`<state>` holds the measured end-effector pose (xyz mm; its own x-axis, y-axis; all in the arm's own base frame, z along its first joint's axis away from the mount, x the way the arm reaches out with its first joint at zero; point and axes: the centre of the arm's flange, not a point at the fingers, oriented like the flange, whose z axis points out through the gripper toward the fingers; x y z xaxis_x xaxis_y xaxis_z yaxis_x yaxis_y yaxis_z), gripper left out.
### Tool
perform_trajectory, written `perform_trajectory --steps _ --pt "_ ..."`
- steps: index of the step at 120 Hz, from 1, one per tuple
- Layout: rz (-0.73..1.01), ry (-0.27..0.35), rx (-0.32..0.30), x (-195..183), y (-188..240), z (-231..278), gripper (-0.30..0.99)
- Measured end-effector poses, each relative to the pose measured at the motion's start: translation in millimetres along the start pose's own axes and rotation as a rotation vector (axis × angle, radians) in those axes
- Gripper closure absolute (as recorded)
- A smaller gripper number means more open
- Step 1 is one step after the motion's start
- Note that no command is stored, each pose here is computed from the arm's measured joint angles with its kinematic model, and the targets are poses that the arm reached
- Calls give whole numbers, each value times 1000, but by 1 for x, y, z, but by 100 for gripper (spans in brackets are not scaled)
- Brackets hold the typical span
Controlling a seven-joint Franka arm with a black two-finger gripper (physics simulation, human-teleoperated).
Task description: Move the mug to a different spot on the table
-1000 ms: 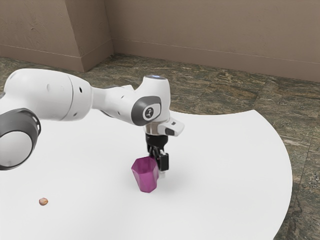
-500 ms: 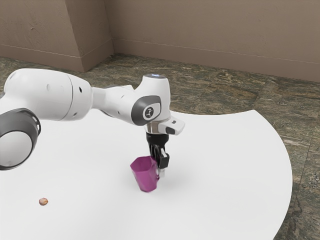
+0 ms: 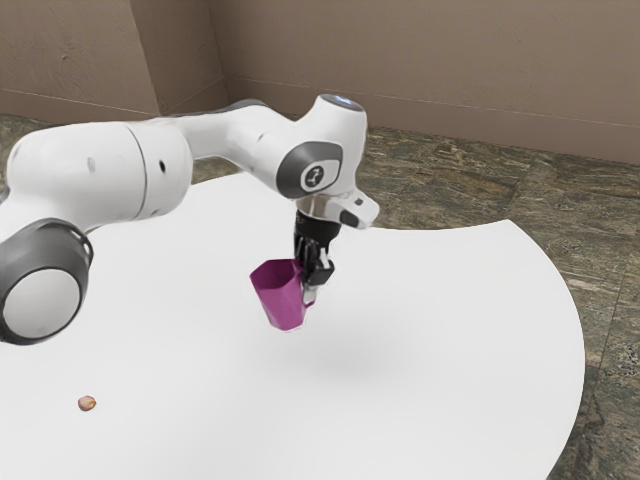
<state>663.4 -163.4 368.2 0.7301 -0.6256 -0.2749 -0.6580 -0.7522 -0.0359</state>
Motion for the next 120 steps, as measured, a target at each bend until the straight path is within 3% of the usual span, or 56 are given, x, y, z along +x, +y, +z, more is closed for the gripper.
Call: perform_trajectory --steps 22,70,96,120 --pt "-26 -56 64 0 -43 0 68" --pt "-3 -127 181 13 -91 10 68" --pt "36 -159 184 30 -104 48 67" --pt "62 -128 146 35 -109 65 67"
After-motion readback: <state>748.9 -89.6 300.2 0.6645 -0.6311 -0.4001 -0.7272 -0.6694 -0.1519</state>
